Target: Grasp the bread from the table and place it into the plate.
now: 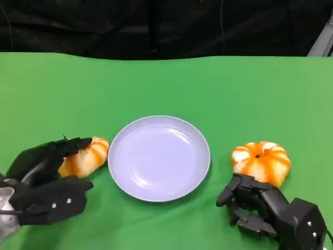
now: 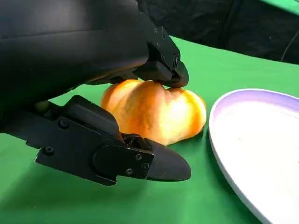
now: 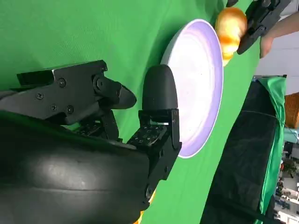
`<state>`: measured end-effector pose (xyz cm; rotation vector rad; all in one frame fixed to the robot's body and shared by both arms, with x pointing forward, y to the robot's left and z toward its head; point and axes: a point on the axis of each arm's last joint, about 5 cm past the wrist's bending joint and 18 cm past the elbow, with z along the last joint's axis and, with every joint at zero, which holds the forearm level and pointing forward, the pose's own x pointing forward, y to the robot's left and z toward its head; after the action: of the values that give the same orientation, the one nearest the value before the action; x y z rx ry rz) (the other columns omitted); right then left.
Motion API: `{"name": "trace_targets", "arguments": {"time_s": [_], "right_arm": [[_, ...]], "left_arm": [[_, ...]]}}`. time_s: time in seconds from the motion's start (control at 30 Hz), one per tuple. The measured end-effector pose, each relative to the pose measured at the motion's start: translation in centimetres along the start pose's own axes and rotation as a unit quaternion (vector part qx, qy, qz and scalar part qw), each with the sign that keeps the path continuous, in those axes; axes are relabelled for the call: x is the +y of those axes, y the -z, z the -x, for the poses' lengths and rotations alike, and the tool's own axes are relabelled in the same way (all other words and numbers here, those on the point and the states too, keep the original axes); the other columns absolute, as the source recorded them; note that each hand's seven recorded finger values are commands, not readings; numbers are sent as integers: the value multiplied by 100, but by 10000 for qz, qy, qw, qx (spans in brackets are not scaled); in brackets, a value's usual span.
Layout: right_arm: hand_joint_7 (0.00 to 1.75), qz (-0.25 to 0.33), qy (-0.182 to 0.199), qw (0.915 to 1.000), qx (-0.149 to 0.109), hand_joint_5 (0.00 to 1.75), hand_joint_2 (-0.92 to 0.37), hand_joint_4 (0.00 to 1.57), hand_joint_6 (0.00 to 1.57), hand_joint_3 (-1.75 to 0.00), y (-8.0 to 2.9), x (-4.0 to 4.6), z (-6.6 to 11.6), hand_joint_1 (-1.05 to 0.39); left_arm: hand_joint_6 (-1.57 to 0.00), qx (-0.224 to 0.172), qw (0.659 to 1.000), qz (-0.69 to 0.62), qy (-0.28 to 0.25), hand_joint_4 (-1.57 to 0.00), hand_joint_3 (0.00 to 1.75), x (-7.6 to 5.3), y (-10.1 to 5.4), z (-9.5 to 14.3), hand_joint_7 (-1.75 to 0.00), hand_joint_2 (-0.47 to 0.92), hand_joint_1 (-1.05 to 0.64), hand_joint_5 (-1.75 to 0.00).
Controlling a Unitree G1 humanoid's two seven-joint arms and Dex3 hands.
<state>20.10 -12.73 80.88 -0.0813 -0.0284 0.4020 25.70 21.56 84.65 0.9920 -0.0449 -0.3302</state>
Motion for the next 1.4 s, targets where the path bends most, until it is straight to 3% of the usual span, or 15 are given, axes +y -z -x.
{"name": "trace_targets", "arguments": {"time_s": [0.87,0.9,0.93,1.0,1.4], "right_arm": [[132,-5,0,10000,1,172,-86,69,73,-66,0,-1,0,5],[132,-5,0,10000,2,172,-86,69,73,-66,0,-1,0,4],[132,-5,0,10000,2,172,-86,69,73,-66,0,-1,0,4],[132,-5,3,10000,2,172,-86,69,74,-65,0,-1,0,4],[133,-9,1,10000,9,172,-88,69,73,-64,1,-2,0,6]], "left_arm": [[-42,31,9998,-150,120,-36,28,0,-17,-31,0,92,-85,0],[-44,31,9998,-150,120,-37,21,0,-17,-31,-1,90,-42,-1],[-45,34,9998,-153,122,-38,13,-1,-17,-31,0,91,-15,0],[-46,40,9998,-164,129,-40,7,-2,-21,-37,-1,92,1,-1],[-52,21,9996,-223,187,-46,6,-12,-34,-48,-2,92,6,-3]]}}
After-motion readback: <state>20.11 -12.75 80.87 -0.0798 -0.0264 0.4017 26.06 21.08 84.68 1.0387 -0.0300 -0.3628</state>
